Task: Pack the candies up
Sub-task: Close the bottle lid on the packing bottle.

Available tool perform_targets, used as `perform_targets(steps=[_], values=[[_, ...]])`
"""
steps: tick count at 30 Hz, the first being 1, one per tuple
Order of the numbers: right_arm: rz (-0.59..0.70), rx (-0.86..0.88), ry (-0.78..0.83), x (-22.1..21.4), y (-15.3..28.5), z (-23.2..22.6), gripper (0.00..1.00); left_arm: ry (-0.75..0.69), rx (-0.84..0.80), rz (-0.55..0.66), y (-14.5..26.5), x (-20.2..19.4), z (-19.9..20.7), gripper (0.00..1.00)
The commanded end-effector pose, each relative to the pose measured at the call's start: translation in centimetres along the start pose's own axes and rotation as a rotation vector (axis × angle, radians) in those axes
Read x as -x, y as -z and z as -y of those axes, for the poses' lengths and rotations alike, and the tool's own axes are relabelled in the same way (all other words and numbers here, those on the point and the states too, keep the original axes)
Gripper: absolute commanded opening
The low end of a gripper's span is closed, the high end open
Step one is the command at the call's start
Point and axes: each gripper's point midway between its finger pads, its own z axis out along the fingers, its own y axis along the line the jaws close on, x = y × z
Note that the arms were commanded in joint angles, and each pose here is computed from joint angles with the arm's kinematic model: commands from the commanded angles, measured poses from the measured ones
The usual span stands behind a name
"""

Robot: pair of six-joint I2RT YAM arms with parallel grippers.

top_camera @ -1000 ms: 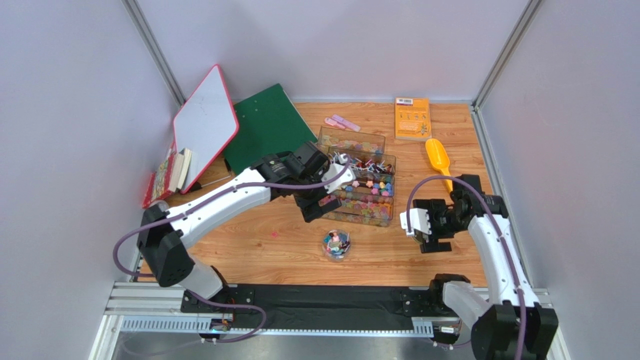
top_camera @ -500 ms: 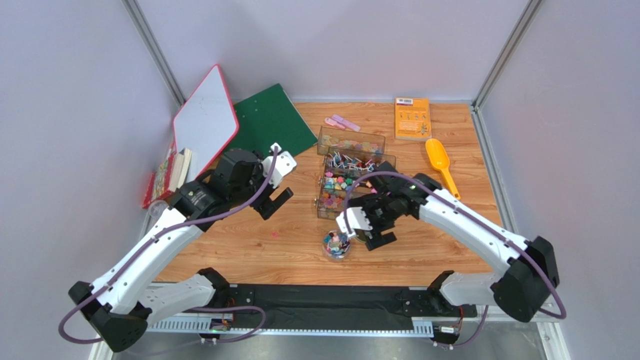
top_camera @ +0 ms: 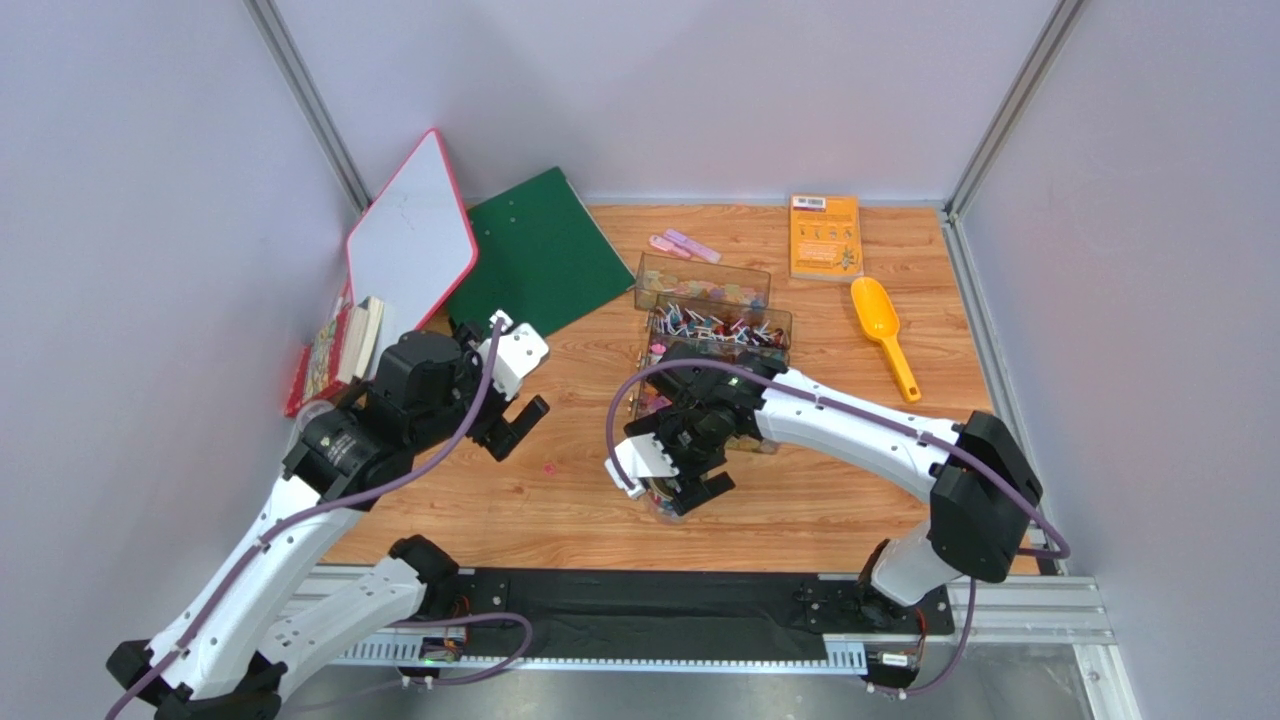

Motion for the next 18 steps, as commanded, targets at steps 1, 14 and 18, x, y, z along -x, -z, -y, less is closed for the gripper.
perform_targets(steps=[1, 14, 18], values=[[0.003, -0.048, 0.01, 1.4, 0.3, 1.5, 0.86, -0.004, 0.004, 0.005, 0.6, -0.5, 0.1, 0.96], [-0.037, 0.02, 0.006, 0.5, -0.4, -0.5, 0.86, 0.007, -0.006, 0.014, 0.2, -1.2, 0.5, 0.97], [-0.037, 0.016, 0.011, 0.6, -0.7, -0.1, 0.86, 0.011, -0.01, 0.018, 0.1, -1.1, 0.6, 0.97]])
